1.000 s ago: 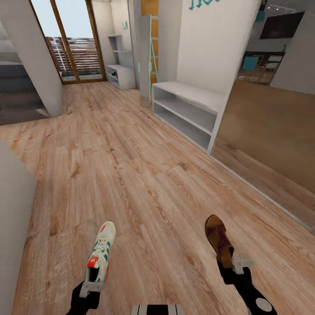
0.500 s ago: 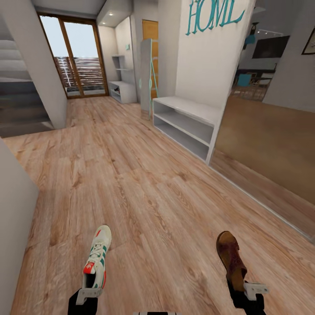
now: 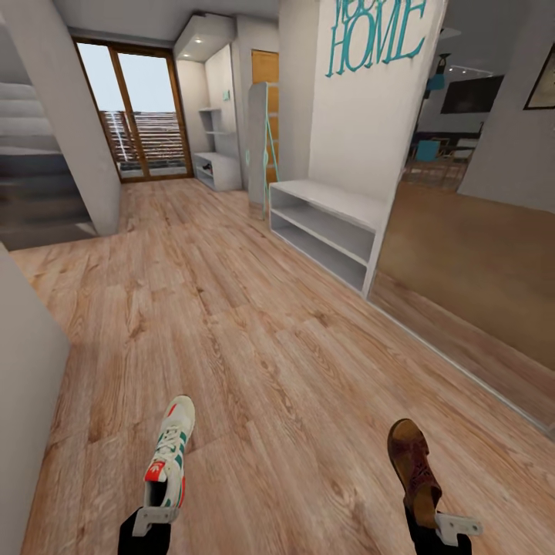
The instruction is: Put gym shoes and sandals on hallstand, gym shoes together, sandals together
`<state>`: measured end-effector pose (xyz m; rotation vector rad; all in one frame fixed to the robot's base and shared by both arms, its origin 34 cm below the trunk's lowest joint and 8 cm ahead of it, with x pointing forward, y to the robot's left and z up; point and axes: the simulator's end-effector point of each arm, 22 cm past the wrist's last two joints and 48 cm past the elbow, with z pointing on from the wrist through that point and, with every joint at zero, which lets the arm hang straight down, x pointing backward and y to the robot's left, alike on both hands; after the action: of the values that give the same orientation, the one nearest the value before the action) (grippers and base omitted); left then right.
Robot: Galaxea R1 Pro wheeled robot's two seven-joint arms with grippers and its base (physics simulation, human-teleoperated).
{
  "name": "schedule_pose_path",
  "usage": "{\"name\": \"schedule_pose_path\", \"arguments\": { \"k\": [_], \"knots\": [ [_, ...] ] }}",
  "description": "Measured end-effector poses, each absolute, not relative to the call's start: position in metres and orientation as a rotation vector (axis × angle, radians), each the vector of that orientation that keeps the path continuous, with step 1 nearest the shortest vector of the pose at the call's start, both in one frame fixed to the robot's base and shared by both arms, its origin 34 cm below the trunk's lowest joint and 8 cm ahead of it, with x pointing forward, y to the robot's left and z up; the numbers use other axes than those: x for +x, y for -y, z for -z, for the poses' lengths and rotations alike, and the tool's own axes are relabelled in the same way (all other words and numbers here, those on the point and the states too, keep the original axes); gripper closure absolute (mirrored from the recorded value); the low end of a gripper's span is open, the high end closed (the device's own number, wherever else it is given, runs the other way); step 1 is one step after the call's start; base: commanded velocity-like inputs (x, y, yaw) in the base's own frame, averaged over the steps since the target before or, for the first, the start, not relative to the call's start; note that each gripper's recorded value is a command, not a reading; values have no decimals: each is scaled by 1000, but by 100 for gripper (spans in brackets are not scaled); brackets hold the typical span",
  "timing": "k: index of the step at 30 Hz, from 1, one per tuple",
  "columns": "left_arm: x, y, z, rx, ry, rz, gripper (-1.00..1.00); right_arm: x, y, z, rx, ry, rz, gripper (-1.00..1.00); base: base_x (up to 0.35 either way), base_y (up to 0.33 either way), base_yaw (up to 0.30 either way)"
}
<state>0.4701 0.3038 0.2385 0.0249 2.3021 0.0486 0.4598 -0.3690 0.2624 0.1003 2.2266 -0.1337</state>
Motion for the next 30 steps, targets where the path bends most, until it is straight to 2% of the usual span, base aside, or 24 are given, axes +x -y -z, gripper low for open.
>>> {"name": "schedule_pose_path", "arguments": {
  "k": [15,23,30],
  "knots": [
    [476,-297,-247,20,-2280,-36,100,466,369,-271,102,-2202,133,100,13,0,0],
    [480,-299,-251,15,-2267,-40,100,467,371,-274,118,-2194,141,100,269,-127,15],
    [477,-297,-249,12,-2275,-37,100,469,367,-274,115,-2192,134,100,282,-165,220]
  ]
}}
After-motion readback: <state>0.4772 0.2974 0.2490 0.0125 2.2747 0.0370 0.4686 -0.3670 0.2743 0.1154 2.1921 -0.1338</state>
